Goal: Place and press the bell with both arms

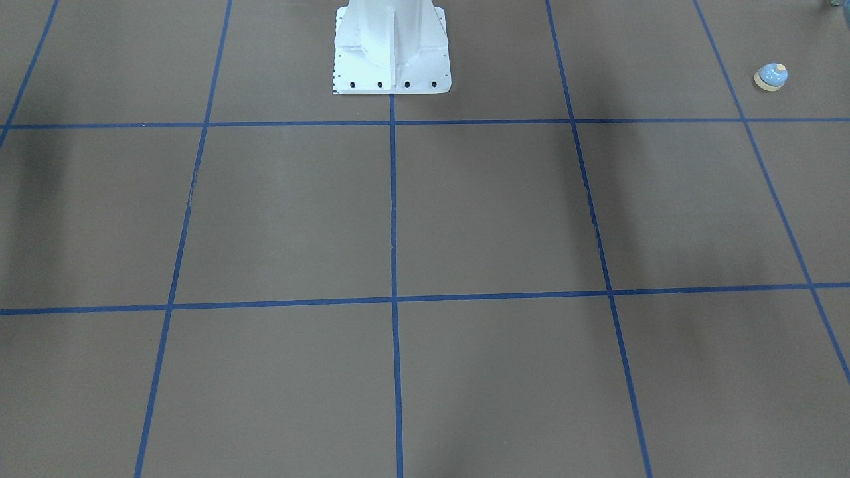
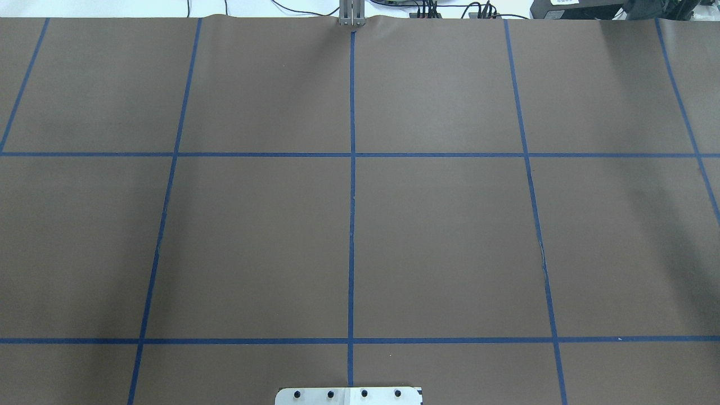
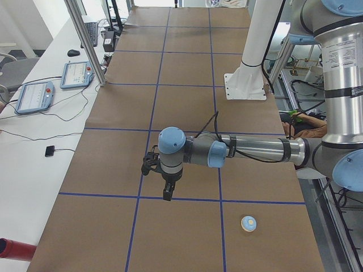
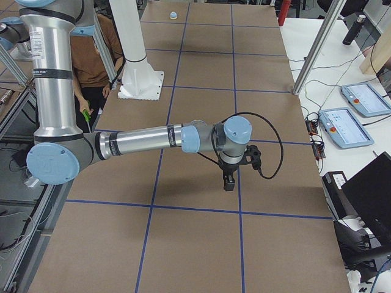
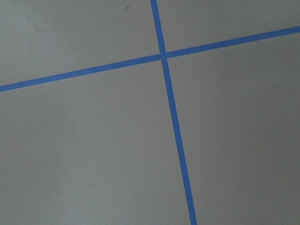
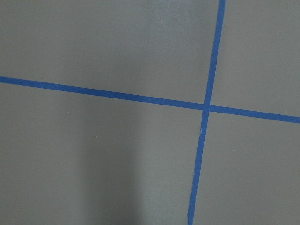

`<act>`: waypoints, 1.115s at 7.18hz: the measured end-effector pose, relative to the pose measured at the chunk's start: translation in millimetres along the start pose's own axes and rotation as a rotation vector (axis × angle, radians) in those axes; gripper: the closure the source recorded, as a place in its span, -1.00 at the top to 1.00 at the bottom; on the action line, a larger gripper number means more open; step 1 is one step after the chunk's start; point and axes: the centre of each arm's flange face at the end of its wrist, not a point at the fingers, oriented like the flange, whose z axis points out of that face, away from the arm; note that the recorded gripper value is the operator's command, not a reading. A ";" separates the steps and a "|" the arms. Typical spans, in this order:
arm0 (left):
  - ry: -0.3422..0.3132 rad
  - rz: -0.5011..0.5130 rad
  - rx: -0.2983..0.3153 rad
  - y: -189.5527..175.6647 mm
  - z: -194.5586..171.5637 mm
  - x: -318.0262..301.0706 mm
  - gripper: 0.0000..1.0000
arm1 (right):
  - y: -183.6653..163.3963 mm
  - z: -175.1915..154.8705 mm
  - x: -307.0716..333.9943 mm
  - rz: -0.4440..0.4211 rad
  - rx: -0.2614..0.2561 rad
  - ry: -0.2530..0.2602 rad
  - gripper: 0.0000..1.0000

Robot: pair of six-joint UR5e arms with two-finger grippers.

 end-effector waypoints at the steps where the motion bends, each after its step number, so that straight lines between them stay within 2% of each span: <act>1: 0.000 0.007 0.008 0.0 -0.4 0.4 0.99 | -0.5 0.1 0.3 0.000 0.000 0.001 1.00; 4: -0.001 0.016 0.019 -2.3 -2.7 2.5 0.99 | -1.9 1.2 0.9 0.005 -0.003 -0.004 1.00; 8: 0.002 0.002 0.001 4.4 5.9 -4.5 0.99 | -5.7 -6.8 -7.0 -0.010 0.014 -0.005 1.00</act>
